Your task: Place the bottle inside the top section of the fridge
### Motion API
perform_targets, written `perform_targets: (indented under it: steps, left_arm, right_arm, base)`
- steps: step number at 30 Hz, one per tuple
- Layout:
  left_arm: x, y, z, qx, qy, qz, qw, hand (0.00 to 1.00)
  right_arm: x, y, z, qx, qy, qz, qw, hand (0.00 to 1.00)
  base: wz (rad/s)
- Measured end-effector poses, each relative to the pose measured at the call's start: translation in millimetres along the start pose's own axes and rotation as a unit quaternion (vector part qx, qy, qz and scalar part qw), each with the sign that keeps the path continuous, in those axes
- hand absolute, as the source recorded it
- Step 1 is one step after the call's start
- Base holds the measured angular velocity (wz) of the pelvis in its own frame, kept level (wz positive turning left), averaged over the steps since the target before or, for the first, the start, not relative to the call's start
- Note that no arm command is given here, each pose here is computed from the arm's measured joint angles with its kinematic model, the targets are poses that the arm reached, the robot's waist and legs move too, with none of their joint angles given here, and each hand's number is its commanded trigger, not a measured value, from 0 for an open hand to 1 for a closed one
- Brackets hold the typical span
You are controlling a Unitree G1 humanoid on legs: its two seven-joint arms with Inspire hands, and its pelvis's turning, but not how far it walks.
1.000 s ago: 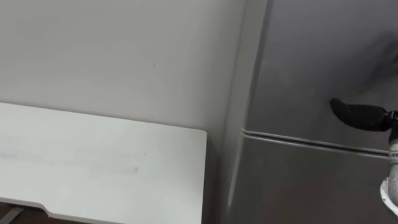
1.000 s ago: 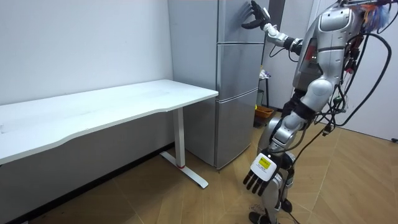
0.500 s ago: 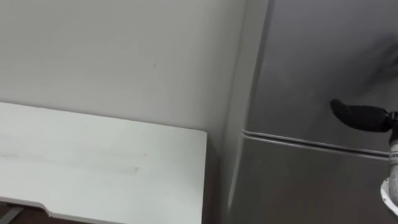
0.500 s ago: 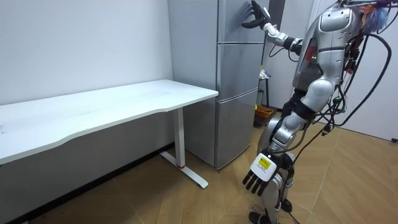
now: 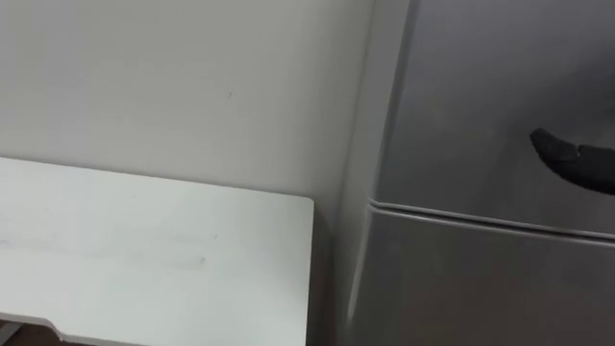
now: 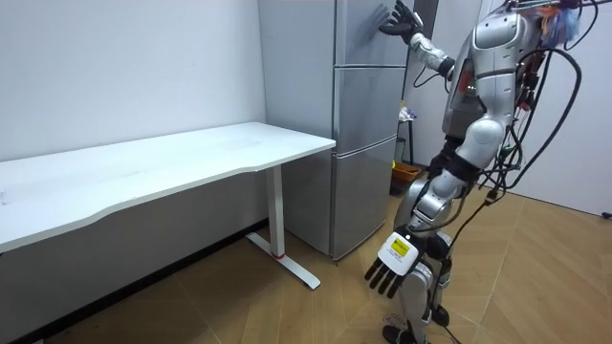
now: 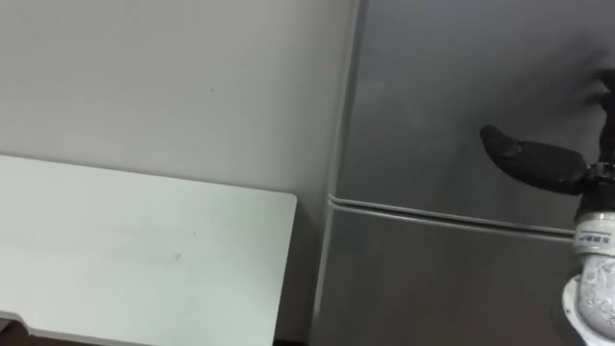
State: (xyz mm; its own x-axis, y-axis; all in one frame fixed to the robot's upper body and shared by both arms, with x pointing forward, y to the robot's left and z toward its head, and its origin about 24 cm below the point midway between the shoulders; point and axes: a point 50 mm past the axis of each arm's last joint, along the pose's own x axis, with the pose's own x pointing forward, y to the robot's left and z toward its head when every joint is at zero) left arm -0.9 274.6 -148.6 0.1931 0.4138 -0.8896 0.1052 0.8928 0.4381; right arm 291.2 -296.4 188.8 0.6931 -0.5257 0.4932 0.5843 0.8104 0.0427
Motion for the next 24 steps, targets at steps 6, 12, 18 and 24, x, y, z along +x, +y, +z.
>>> perform_targets:
  steps: [6,12,18,24]
  left_arm:
    - [-2.5,2.1,-12.6,-0.01,0.016,0.005,1.0,0.0]
    - [-2.8,5.7,-16.9,-0.031,0.023,0.013,0.999,0.0]
    - [-2.3,6.4,-13.5,-0.039,0.015,0.022,0.999,0.0]
    - [-3.6,3.9,-17.8,-0.043,0.026,0.028,0.998,0.0]
  right_arm:
    - [-5.0,-37.5,-24.5,-0.001,0.076,-0.077,0.994,0.0]
    - [-1.8,-72.8,-29.7,-0.004,0.095,-0.176,0.98,0.0]
    - [-16.1,-106.3,-41.6,0.018,0.137,-0.242,0.96,0.0]
    - [-57.5,-142.4,-75.5,0.028,0.227,-0.304,0.925,0.0]
  base:
    - [-0.04]
    - [-0.03]
    - [-0.02]
    - [0.01]
